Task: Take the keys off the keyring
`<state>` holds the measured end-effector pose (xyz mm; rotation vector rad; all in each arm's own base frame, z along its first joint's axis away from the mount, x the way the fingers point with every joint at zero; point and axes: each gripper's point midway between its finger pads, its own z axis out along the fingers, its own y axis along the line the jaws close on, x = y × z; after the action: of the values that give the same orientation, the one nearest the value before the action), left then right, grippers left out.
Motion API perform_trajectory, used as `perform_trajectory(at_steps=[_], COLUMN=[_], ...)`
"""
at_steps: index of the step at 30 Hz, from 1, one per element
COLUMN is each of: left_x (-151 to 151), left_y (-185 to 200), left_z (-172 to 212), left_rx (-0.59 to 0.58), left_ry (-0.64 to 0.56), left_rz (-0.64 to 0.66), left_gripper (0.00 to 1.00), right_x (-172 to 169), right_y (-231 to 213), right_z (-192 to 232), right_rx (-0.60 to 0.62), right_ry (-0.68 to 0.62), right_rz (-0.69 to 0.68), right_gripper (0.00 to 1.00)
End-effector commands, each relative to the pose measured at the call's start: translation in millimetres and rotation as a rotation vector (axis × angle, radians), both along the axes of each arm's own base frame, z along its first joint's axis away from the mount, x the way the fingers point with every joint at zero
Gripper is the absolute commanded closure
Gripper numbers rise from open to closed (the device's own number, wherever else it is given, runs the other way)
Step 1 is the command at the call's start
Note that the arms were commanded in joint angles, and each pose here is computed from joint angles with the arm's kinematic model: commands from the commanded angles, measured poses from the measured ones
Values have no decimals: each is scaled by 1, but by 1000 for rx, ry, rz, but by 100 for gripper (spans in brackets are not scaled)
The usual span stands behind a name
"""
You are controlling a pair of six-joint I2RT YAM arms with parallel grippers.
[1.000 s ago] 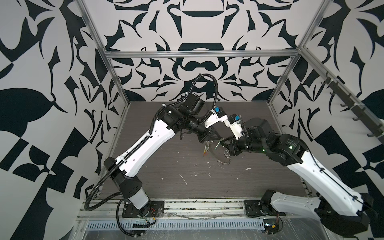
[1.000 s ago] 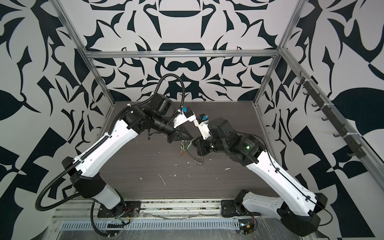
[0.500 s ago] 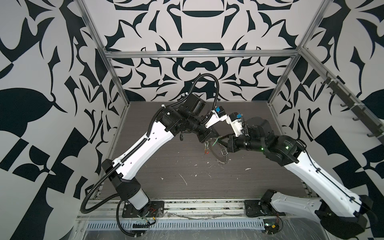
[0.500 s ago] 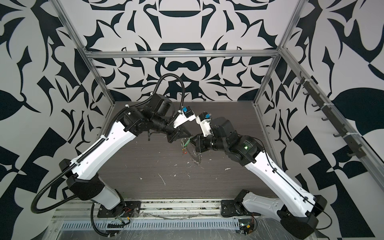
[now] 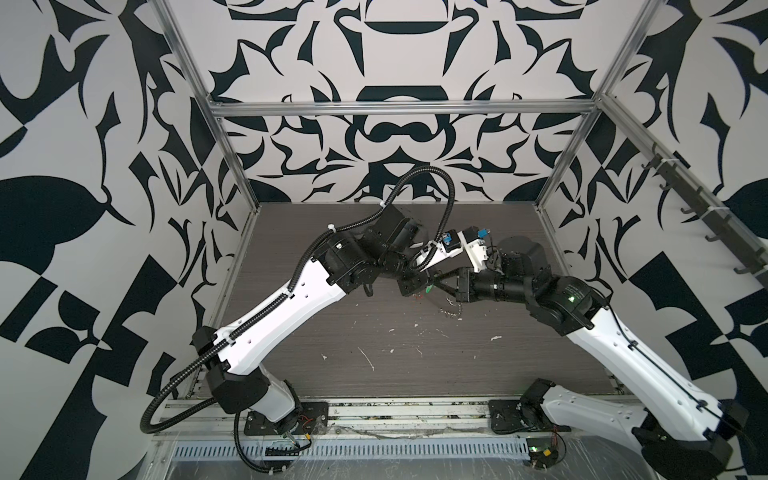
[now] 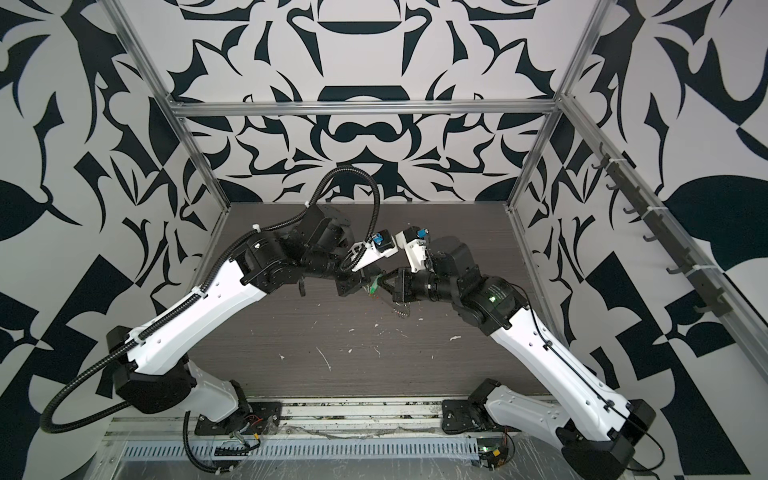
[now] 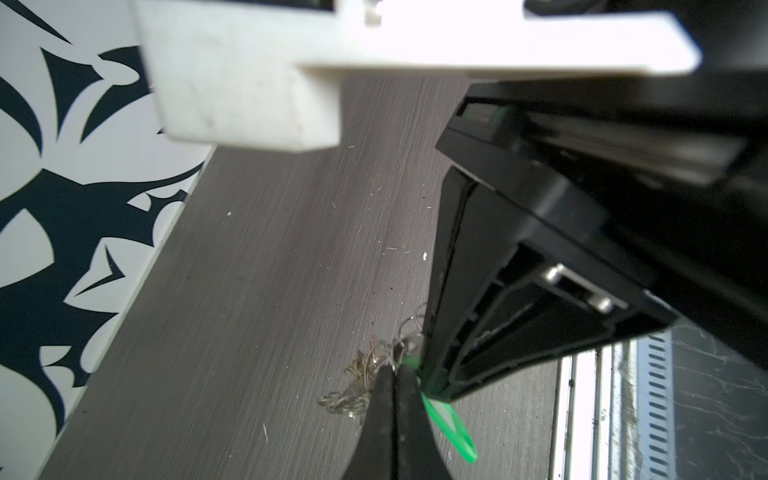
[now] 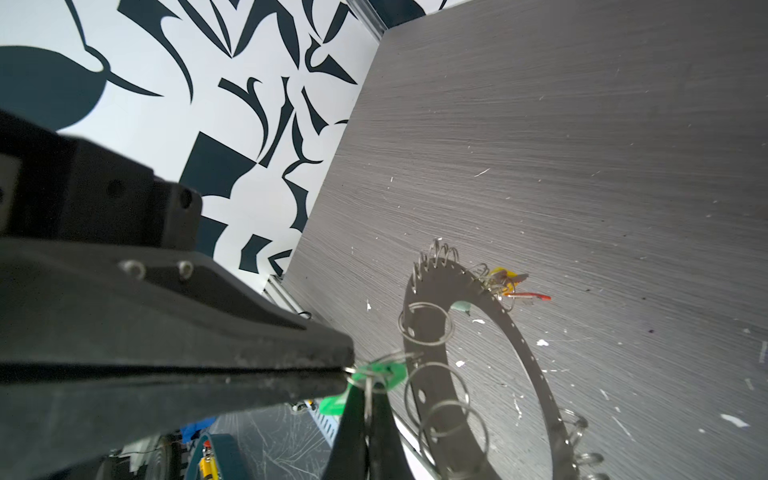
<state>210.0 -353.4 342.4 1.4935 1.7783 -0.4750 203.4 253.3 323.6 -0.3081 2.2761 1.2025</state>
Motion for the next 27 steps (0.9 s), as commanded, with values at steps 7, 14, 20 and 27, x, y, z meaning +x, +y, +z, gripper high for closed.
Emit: perform_trajectory(at_steps=[7, 14, 20, 27], left_x=[27, 21, 12, 3], left_y=[11, 14, 23, 23], left_z=[18, 6, -5, -14], left_rx=[-67, -102, -151, -241], left_ry=[-207, -266, -305, -370], left_rz=[103, 67, 53, 38], left_gripper=[100, 100, 100, 100], right_x=[-22, -35, -44, -51], right_y=[10, 9, 6, 3], right_z=[29, 13, 4, -10], right_rx=[125, 102, 90, 66], right_ry=[-18, 25, 36, 71], right_rz=[108, 165, 193, 214], right_gripper=[100, 100, 100, 100])
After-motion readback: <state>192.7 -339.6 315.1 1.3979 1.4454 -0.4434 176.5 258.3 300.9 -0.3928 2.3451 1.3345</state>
